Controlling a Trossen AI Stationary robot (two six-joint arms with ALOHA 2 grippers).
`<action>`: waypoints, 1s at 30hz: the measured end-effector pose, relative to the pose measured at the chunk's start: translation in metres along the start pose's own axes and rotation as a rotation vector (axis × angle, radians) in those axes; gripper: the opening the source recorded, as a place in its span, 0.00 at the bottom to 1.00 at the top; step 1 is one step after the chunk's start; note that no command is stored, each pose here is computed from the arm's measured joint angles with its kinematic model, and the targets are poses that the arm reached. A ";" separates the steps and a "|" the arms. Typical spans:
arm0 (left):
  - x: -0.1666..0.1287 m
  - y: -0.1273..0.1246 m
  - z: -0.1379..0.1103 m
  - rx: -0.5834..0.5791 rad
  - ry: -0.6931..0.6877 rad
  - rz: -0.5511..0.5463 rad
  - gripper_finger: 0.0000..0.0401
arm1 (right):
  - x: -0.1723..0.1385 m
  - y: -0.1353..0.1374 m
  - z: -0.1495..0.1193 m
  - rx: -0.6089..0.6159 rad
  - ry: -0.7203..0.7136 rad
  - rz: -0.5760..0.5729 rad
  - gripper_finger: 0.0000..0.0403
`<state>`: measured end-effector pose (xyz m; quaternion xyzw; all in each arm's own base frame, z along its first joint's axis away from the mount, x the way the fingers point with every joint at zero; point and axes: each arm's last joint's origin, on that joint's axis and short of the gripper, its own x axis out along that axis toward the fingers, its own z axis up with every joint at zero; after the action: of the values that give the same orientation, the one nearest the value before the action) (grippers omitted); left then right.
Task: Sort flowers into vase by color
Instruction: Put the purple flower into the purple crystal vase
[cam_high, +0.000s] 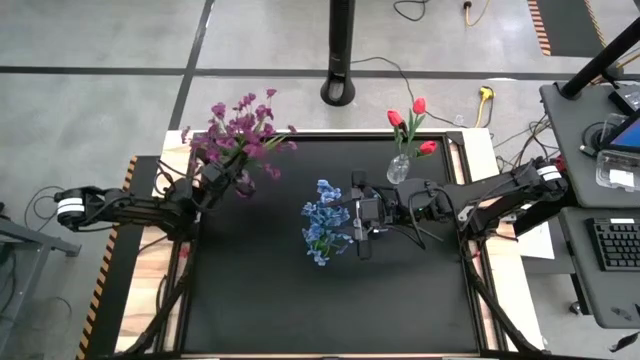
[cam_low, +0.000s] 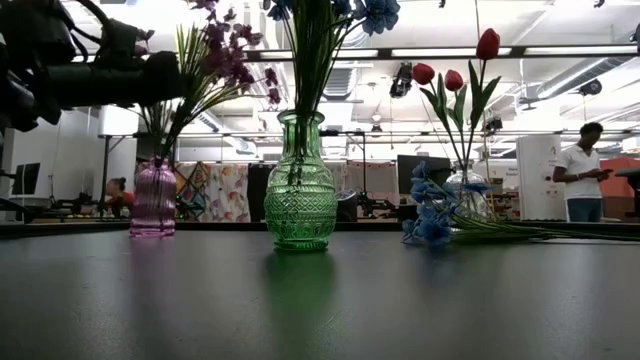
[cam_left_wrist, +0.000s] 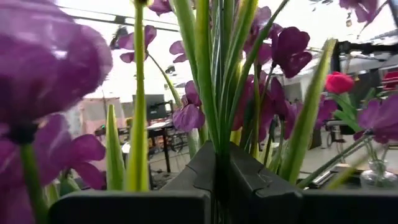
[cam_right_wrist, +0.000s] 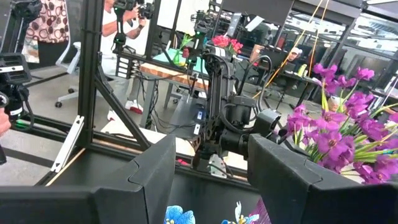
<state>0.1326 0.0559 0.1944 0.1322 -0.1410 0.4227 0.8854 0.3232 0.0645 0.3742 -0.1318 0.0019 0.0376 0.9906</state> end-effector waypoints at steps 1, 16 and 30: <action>0.000 0.000 0.000 0.002 -0.006 -0.016 0.00 | 0.000 0.000 0.000 0.000 0.000 0.000 0.48; 0.000 -0.002 -0.002 -0.054 0.016 -0.027 0.02 | 0.000 0.000 0.000 0.001 -0.001 0.000 0.48; -0.004 -0.006 -0.007 -0.090 0.111 0.089 0.09 | 0.000 0.000 0.000 -0.011 -0.001 0.000 0.48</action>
<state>0.1353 0.0516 0.1860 0.0621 -0.1162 0.4616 0.8772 0.3232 0.0646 0.3744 -0.1370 0.0012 0.0374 0.9899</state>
